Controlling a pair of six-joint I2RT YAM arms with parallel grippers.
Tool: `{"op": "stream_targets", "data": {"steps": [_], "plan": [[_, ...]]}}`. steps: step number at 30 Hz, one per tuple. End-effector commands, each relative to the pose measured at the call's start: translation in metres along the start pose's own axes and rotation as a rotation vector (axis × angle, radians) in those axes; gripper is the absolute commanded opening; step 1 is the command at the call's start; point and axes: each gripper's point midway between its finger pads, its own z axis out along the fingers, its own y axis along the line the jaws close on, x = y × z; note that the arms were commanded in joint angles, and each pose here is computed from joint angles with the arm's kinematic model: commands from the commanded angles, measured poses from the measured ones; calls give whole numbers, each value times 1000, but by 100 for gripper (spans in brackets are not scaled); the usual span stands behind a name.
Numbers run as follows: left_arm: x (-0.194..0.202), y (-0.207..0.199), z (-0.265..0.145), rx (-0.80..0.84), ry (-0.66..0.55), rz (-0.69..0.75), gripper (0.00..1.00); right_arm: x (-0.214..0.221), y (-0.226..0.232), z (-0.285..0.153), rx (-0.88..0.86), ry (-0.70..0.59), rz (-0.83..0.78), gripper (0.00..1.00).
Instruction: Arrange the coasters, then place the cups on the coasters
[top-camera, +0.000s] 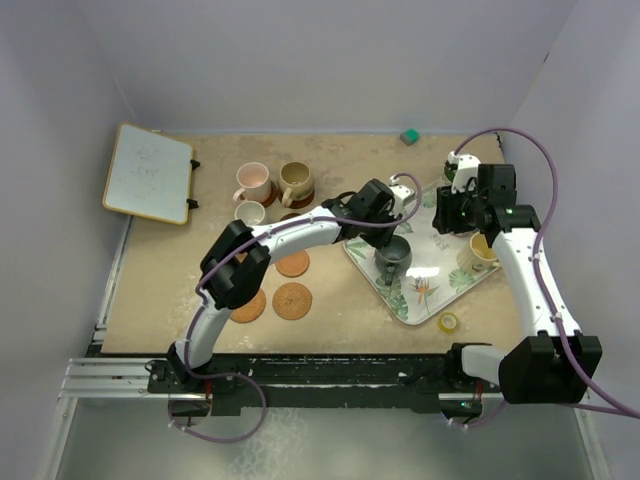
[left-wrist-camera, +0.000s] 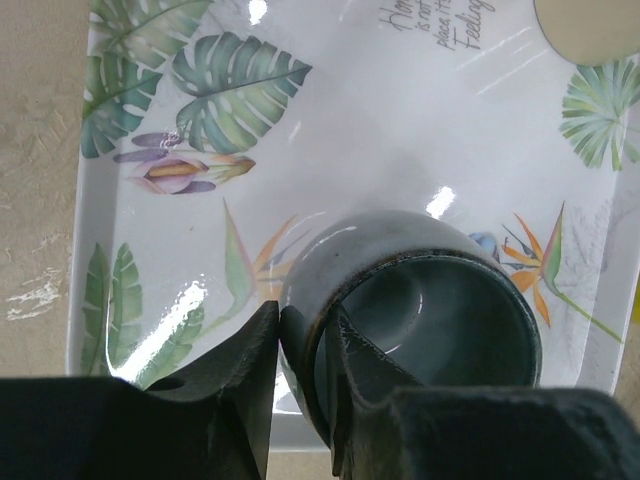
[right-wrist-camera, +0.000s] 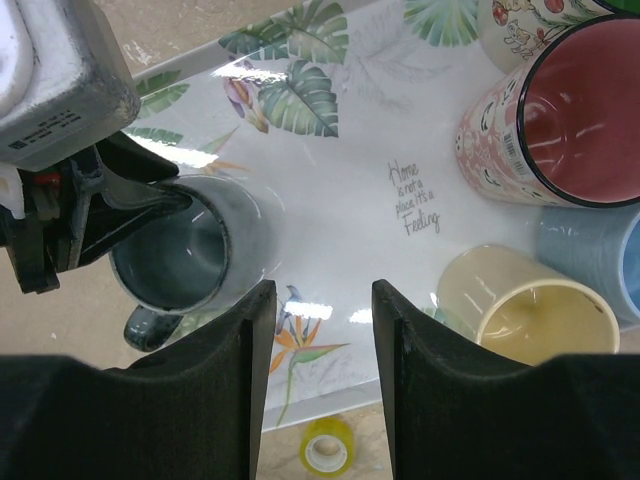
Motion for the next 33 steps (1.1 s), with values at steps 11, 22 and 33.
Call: {"op": "stream_targets", "data": {"steps": [11, 22, 33], "plan": [[-10, -7, 2, 35, -16, 106, 18, -11, -3, -10, 12, -65, -3, 45], [-9, -11, 2, 62, -5, 122, 19, -11, -4, -9, 9, -63, 1, 45], [-1, -11, 6, 67, 22, 121, 25, -11, -4, -9, 4, -64, 4, 45]]}}
